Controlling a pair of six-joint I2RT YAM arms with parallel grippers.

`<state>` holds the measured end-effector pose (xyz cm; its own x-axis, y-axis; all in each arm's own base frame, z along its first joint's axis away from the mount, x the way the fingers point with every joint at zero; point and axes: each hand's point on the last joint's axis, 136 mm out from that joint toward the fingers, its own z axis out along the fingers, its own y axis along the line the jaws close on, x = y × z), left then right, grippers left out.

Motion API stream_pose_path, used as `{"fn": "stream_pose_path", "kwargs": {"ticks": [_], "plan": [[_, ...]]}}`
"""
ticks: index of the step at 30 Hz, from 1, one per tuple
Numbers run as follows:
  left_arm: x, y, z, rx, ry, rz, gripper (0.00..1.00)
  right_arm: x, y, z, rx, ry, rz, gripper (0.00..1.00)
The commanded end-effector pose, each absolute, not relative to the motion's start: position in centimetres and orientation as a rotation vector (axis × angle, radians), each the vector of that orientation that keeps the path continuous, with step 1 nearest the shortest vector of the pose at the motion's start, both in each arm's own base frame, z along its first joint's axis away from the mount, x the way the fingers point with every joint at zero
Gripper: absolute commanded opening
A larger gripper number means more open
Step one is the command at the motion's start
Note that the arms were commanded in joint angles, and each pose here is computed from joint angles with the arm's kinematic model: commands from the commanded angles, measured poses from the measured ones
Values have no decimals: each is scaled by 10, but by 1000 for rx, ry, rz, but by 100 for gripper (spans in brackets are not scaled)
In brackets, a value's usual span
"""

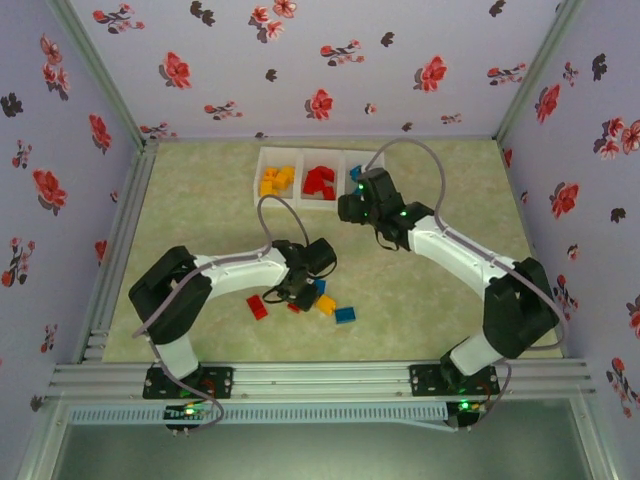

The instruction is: Sort the legos into containers by color

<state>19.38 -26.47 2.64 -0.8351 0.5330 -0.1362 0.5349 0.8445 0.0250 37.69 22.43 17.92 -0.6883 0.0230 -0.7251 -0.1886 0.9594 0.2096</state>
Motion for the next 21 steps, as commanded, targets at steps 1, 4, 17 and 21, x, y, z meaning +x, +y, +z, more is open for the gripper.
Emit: {"fn": "stream_pose_path", "kwargs": {"ticks": [1, 4, 17, 21], "plan": [[201, -265, 26, 832, 2881, 6, 28, 373, 210, 185, -72, 2297, 306, 69], [206, -264, 33, 820, 2866, 10, 26, 370, 205, 186, -64, 2293, 300, 69], [282, -271, 108, 705, 2715, -42, 24, 345, 178, 179, -45, 2316, 224, 69], [318, -269, 134, 642, 2673, -43, 24, 339, 167, 180, -42, 2316, 193, 69]]}}
